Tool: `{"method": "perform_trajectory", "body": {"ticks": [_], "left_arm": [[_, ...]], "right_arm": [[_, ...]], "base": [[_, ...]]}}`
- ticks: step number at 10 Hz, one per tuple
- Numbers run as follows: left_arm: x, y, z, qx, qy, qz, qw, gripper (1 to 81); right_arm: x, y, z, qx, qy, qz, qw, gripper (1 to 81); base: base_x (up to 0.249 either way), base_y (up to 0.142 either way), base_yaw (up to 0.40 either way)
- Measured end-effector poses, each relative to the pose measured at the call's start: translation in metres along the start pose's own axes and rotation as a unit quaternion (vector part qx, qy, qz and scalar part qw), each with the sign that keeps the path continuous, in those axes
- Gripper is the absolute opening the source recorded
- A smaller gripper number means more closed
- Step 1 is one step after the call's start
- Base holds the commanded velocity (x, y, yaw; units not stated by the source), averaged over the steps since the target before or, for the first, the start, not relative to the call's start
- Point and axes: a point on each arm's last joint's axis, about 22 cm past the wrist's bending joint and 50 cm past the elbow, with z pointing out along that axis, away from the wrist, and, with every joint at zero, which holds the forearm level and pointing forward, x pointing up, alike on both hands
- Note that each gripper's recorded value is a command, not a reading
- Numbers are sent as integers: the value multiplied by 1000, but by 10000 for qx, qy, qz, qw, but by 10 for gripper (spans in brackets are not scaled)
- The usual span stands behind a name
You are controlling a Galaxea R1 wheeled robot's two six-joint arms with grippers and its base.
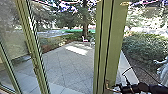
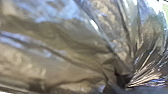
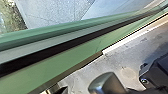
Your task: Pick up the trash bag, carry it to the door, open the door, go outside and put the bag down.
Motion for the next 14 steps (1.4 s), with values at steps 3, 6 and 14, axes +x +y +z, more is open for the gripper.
{"method": "perform_trajectory", "body": {"ticks": [3, 6, 14], "left_arm": [[0, -1, 0, 17, 11, 5, 10000, 10], [0, -2, -1, 24, 32, 14, 10000, 10], [-3, -11, -2, 124, 8, 28, 9999, 10]], "right_arm": [[10, 11, 10, -101, 99, 13, 9999, 811], [21, 27, 22, -198, 229, 163, 9994, 811], [37, 74, 66, 245, 676, 901, 9933, 811]], "base": [[0, 0, 0], [0, 0, 0], [0, 0, 0]]}}
